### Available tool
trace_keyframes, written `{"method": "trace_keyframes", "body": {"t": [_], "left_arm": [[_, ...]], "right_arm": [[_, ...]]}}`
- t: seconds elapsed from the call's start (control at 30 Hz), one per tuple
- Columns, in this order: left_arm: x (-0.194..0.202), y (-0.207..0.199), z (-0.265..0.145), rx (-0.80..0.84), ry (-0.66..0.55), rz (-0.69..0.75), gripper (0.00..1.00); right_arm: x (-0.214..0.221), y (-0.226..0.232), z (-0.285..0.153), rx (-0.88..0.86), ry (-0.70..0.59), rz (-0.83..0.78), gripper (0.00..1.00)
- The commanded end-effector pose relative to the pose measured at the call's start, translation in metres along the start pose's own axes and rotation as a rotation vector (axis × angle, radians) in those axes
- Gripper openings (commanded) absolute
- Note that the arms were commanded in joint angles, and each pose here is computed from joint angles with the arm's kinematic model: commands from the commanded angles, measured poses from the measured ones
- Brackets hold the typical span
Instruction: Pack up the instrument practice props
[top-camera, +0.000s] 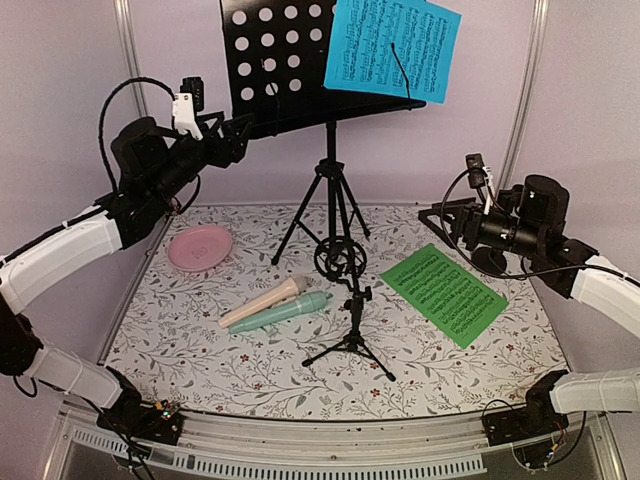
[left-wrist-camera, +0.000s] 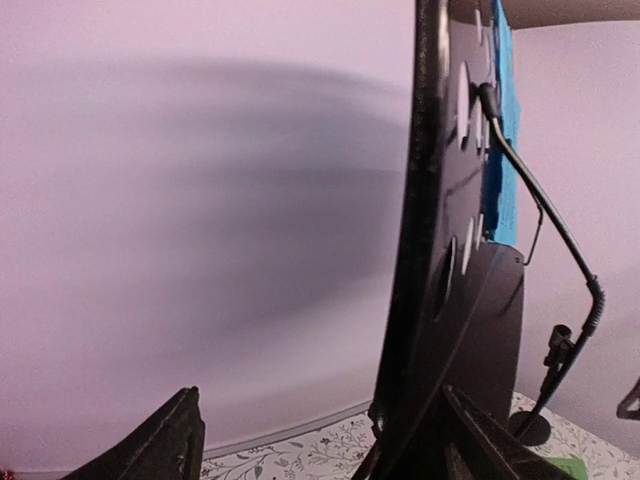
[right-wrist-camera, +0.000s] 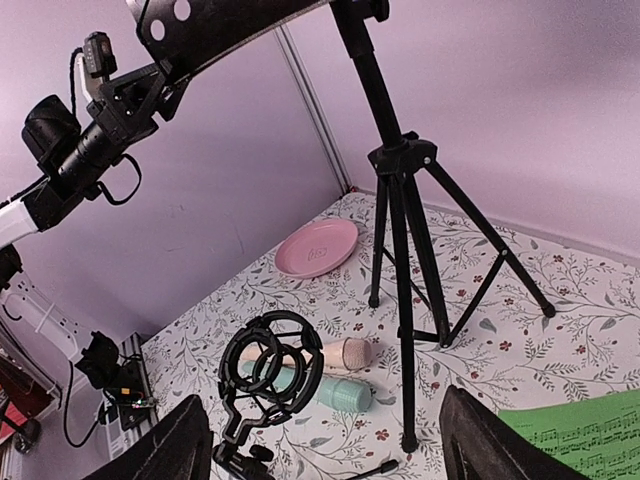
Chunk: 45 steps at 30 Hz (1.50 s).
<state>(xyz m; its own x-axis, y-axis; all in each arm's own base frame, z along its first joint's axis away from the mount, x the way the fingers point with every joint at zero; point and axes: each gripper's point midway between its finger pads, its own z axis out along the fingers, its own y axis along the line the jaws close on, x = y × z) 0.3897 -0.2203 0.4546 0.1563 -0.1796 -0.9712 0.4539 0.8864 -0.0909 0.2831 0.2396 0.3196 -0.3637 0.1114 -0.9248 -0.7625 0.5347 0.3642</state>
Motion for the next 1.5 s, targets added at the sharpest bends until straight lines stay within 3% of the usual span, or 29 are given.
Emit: {"method": "trace_keyframes", "body": {"t": [0.0,0.17,0.37,0.67,0.8,0.93,1.13,1.37,1.47], "left_arm": [[-0.009,-0.037,-0.017,0.255,-0.048,0.05,0.77],[-0.023,-0.049,-0.032,0.325,-0.095,0.065,0.59],[-0.032,-0.062,-0.045,0.408,-0.129,0.065,0.45],[-0.028,-0.074,-0.039,0.487,-0.106,0.026,0.45],[-0.029,-0.083,-0.036,0.535,-0.092,-0.011,0.59],[-0.031,-0.084,-0.034,0.51,-0.087,-0.023,0.6],[-0.017,-0.089,-0.02,0.516,-0.057,-0.062,0.45],[0.0,-0.109,-0.005,0.538,-0.011,-0.058,0.09],[-0.005,-0.11,-0.012,0.517,-0.032,-0.032,0.04]], "right_arm": [[-0.033,0.022,-0.014,-0.036,-0.083,-0.107,0.8],[-0.056,0.05,-0.023,-0.131,-0.095,-0.122,0.8],[-0.079,0.073,-0.024,-0.218,-0.092,-0.154,0.8],[-0.116,0.051,-0.005,-0.102,-0.14,-0.168,0.81],[-0.136,0.039,0.001,-0.044,-0.183,-0.173,0.82],[-0.143,0.034,0.003,-0.037,-0.207,-0.164,0.82],[-0.147,0.03,0.002,-0.04,-0.22,-0.165,0.83],[-0.161,0.028,0.0,-0.045,-0.248,-0.169,0.82],[-0.167,0.023,0.0,-0.027,-0.26,-0.182,0.82]]}}
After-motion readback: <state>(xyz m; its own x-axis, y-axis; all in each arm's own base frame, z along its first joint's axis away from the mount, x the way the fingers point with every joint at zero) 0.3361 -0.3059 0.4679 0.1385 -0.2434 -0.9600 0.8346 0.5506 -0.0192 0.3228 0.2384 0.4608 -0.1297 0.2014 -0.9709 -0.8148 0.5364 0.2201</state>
